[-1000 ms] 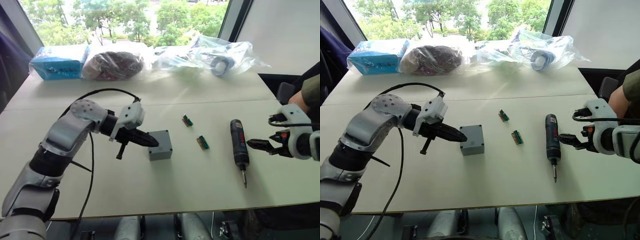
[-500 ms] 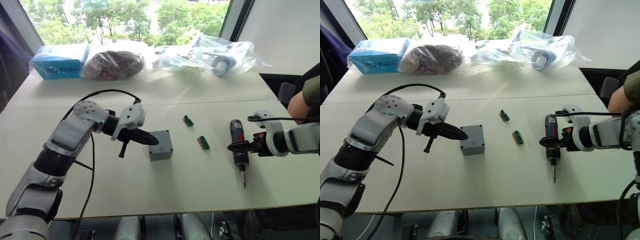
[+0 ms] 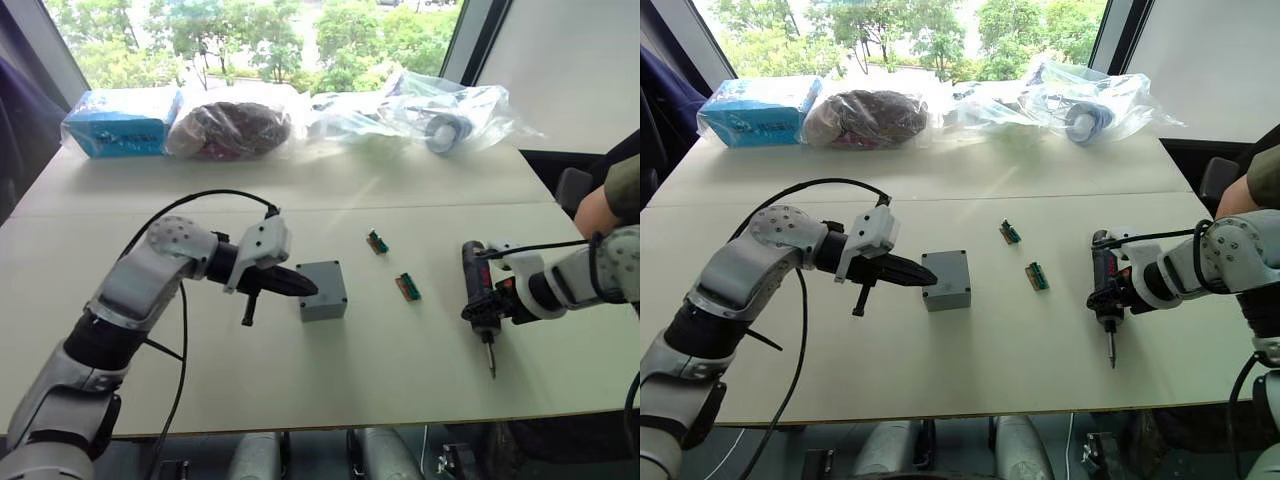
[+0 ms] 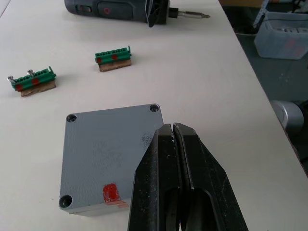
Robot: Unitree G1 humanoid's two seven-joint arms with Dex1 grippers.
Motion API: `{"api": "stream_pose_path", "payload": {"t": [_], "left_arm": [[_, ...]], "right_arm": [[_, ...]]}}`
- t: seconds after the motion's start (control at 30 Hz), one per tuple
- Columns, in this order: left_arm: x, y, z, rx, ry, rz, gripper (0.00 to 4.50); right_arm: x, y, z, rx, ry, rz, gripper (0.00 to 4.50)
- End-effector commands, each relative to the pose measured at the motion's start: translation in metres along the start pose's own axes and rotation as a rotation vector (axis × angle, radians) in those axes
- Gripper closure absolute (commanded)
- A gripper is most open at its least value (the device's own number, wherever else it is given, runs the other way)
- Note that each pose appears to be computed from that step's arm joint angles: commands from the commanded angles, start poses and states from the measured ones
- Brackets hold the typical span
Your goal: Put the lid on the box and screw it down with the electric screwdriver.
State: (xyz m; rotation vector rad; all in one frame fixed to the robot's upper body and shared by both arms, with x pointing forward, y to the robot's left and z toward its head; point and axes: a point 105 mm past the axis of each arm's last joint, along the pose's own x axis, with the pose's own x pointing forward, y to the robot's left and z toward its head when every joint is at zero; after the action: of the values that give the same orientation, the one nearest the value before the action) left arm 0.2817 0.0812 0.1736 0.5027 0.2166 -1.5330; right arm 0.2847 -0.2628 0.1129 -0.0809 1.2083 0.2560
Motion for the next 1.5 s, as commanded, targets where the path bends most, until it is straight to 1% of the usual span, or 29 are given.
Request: {"api": "stream_pose_path", "payload": {"t": [0.03, 0.1, 0.2, 0.27, 0.33, 0.37, 0.47, 0.57, 0.63, 0.7, 0.77, 0.83, 0.9, 0.97, 1.03, 1.13, 1.27, 1.43, 1.5], "left_arm": [[-0.004, 0.000, 0.008, 0.017, -0.026, 0.027, 4.50], [-0.005, 0.000, 0.007, 0.008, -0.031, 0.039, 4.50], [-0.005, 0.002, 0.006, -0.005, -0.035, 0.055, 4.50], [-0.006, 0.003, 0.003, -0.017, -0.035, 0.062, 4.50], [-0.010, 0.008, 0.002, -0.039, -0.038, 0.078, 4.50], [-0.012, 0.010, 0.001, -0.047, -0.037, 0.088, 4.50], [-0.020, 0.016, -0.005, -0.081, -0.035, 0.112, 4.50], [-0.024, 0.023, -0.021, -0.115, 0.009, 0.139, 4.50], [-0.027, 0.024, -0.025, -0.135, 0.011, 0.145, 4.50], [-0.029, 0.026, -0.023, -0.152, -0.008, 0.146, 4.50], [-0.027, 0.025, -0.015, -0.164, -0.034, 0.131, 4.50], [-0.025, 0.023, -0.011, -0.170, -0.048, 0.115, 4.50], [-0.023, 0.021, -0.010, -0.172, -0.047, 0.105, 4.50], [-0.017, 0.022, -0.010, -0.177, -0.051, 0.102, 4.50], [-0.013, 0.025, -0.011, -0.181, -0.058, 0.102, 4.50], [-0.001, 0.029, -0.012, -0.169, -0.061, 0.103, 4.50], [0.009, 0.034, -0.014, -0.163, -0.069, 0.113, 4.50], [0.017, 0.036, -0.034, -0.139, 0.008, 0.134, 4.50], [0.019, 0.034, -0.035, -0.163, -0.014, 0.122, 4.50]], "right_arm": [[0.014, -0.015, -0.026, 0.023, 0.127, -0.048, 2.72], [0.016, -0.024, -0.023, 0.044, 0.110, -0.072, 2.72], [0.015, -0.042, -0.008, 0.092, 0.039, -0.121, 2.72], [0.009, -0.048, 0.008, 0.094, -0.025, -0.135, 2.72], [-0.011, -0.051, 0.038, 0.050, -0.159, -0.143, 2.72], [-0.020, -0.048, 0.049, 0.043, -0.207, -0.125, 2.72], [-0.046, -0.045, 0.084, -0.093, -0.385, -0.164, 2.72], [-0.083, -0.008, 0.127, -0.108, -0.702, 0.018, 2.72], [-0.106, 0.012, 0.141, -0.169, -0.897, 0.089, 2.72], [-0.130, 0.039, 0.147, -0.271, -1.103, 0.144, 2.72], [-0.148, 0.071, 0.145, -0.306, -1.300, 0.234, 2.72], [-0.154, 0.093, 0.138, -0.303, -1.396, 0.322, 2.72], [-0.152, 0.118, 0.127, -0.312, -1.441, 0.439, 2.72], [-0.137, 0.146, 0.116, -0.304, -1.461, 0.526, 2.72], [-0.128, 0.164, 0.110, -0.281, -1.477, 0.571, 2.72], [-0.118, 0.185, 0.109, -0.293, -1.497, 0.571, 2.72], [-0.110, 0.195, 0.109, -0.320, -1.509, 0.551, 2.72], [-0.097, 0.194, 0.110, -0.328, -1.505, 0.500, 2.72], [-0.090, 0.195, 0.107, -0.344, -1.491, 0.486, 2.72]]}}
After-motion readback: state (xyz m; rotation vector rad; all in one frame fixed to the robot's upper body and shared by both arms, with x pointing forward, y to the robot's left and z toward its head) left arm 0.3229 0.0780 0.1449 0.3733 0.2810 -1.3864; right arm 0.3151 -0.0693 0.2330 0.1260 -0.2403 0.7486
